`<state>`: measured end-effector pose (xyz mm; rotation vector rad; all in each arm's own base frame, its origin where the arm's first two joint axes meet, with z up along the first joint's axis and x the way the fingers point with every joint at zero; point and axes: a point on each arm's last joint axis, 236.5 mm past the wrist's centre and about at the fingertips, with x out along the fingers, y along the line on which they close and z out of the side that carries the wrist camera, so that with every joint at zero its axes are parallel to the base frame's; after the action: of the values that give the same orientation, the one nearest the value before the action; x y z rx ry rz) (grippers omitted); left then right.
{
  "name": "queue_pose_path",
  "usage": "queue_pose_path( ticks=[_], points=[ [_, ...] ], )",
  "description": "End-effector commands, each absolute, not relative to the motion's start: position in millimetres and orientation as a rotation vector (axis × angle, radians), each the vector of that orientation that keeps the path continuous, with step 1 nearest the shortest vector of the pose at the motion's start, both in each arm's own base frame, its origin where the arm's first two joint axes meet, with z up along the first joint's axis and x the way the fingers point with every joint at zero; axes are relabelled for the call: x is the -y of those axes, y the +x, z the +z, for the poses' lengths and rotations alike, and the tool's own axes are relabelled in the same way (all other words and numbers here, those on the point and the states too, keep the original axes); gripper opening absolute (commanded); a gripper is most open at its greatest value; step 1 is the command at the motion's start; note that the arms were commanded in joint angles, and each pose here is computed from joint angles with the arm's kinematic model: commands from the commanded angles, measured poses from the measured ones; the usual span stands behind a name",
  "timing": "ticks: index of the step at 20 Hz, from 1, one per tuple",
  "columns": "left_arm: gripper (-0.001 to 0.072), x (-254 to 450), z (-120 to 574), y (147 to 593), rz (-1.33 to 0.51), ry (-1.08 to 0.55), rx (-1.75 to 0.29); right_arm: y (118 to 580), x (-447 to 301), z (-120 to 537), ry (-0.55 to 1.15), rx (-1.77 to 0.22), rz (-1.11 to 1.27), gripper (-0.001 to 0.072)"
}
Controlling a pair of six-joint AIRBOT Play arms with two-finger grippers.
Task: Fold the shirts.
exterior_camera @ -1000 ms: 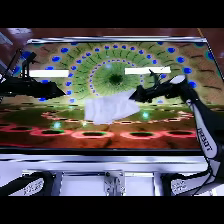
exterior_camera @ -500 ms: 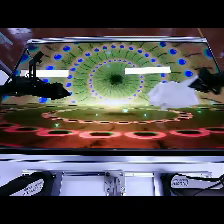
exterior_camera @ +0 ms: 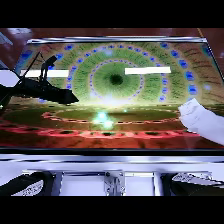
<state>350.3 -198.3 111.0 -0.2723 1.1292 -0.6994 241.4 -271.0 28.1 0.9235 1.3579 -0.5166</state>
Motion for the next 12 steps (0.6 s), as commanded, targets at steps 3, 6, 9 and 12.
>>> queue_pose_path(
  ticks=[3, 6, 9, 12],
  points=[
    [0.0037, 222.6, 110.3, 335.5, -0.757, -0.24, -1.148, 158.3, 244.6, -39.2, 1.137, -1.396, -0.632, 0.0061],
    [0.0037, 226.6, 110.3, 332.7, -0.767, -0.234, -1.151, 130.4, 210.3, -64.1, 1.233, -1.412, -0.656, 0.0066],
    [0.0037, 226.4, 110.4, 332.7, -0.767, -0.233, -1.15, 118.9, 204.9, -75.2, 1.251, -1.397, -0.696, 0.0139],
    [0.0037, 226.4, 110.4, 332.7, -0.767, -0.232, -1.15, 109.4, 205.0, -72.9, 1.223, -1.428, -0.711, 0.0343]
  ],
)
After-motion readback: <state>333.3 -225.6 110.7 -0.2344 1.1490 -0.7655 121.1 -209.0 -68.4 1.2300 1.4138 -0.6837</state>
